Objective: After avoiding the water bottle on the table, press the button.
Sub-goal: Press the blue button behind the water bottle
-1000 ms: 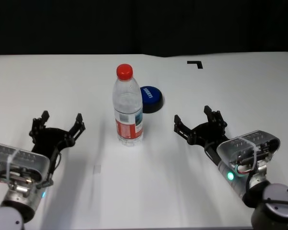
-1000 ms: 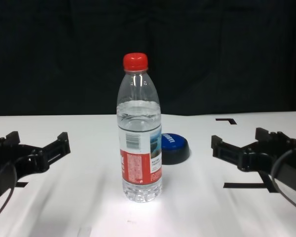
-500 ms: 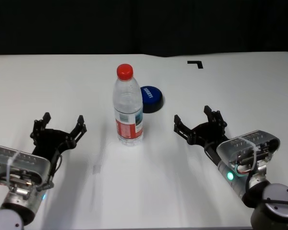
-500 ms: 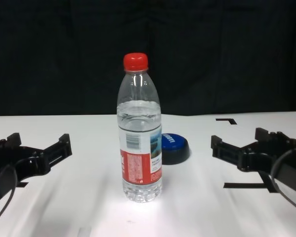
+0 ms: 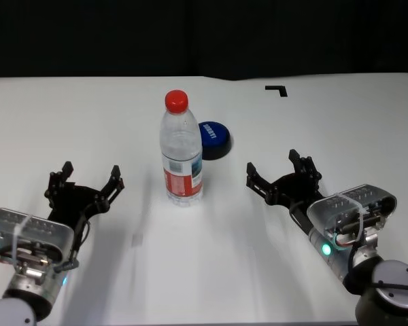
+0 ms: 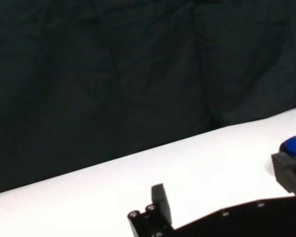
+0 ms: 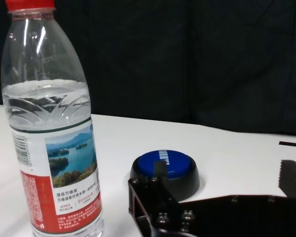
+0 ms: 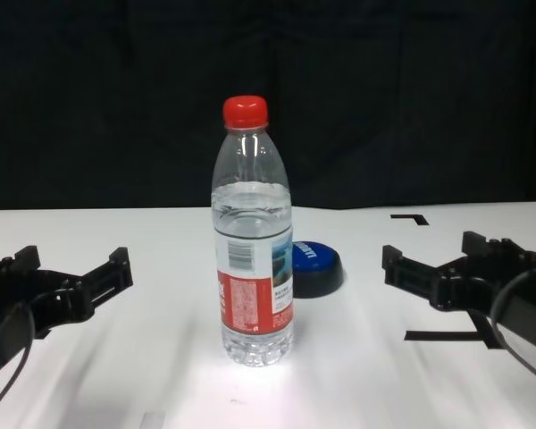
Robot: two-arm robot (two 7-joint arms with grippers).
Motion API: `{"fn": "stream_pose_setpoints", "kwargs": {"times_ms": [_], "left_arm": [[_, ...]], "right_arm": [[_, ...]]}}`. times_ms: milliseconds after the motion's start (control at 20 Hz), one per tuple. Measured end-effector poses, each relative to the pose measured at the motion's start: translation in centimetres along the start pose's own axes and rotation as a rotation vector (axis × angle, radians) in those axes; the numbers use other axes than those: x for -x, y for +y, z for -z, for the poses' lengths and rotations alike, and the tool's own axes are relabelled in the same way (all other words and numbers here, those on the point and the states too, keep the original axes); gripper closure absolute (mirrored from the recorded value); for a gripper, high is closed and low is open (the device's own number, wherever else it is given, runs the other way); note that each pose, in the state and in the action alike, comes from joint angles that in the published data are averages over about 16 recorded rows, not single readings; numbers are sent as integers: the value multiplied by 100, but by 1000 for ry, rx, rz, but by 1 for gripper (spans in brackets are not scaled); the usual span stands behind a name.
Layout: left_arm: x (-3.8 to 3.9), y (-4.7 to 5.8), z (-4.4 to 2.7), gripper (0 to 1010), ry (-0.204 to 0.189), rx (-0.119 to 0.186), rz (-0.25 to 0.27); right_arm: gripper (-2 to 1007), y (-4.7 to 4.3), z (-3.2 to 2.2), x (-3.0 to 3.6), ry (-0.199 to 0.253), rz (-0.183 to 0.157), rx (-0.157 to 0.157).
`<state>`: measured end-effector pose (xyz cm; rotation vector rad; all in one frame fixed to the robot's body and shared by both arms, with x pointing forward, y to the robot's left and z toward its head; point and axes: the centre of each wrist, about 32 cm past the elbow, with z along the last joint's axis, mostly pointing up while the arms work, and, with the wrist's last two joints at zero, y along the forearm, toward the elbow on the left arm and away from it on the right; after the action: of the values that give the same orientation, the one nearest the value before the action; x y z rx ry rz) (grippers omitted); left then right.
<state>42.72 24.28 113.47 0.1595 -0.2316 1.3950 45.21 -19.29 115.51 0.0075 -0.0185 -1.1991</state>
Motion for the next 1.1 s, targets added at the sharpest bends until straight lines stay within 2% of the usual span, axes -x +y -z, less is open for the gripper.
{"fn": "stream_pose_setpoints", "kwargs": {"times_ms": [1100], "left_arm": [[-2, -4, 5, 7, -2, 1, 1]], "right_arm": [[2, 3, -1, 0, 0, 0, -1]]}}
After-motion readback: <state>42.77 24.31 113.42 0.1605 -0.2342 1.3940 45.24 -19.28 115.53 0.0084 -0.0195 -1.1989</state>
